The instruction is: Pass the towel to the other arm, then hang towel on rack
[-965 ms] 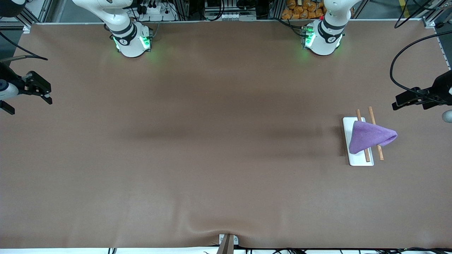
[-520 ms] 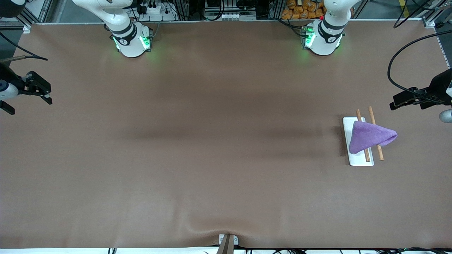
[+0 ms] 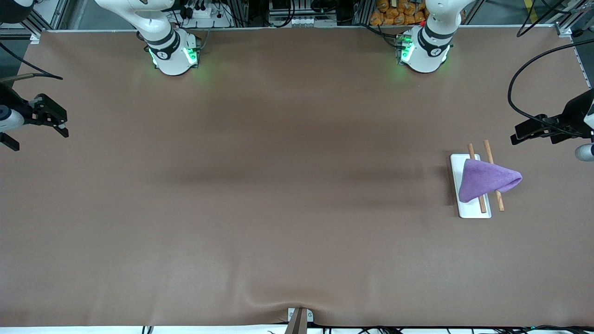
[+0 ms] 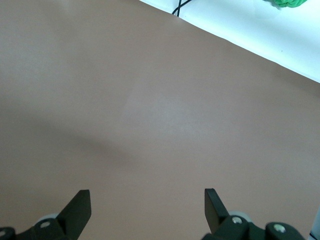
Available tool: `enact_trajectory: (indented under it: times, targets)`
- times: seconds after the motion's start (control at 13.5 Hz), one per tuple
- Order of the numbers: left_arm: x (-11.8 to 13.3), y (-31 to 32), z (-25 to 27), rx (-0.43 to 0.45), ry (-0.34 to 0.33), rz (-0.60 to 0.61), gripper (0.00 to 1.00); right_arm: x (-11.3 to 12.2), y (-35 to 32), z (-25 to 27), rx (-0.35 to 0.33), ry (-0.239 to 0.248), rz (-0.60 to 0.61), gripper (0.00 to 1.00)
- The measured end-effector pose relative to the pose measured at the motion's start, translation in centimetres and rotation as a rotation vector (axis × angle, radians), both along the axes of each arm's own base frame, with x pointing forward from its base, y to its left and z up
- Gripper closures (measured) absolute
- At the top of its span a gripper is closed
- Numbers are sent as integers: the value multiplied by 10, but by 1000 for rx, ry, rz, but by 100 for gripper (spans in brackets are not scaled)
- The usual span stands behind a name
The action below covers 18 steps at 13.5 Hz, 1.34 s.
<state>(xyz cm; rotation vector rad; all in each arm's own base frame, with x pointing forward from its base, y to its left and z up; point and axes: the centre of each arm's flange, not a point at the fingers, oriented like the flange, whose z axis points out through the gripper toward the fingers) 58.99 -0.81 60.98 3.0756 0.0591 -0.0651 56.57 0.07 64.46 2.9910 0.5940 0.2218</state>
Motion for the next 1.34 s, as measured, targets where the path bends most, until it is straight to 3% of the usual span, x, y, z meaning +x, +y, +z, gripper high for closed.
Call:
enact_trajectory:
  times: [1.34]
  targets:
    - [-23, -33, 25, 86, -26, -16, 0, 2, 0, -4, 0, 7, -1, 0]
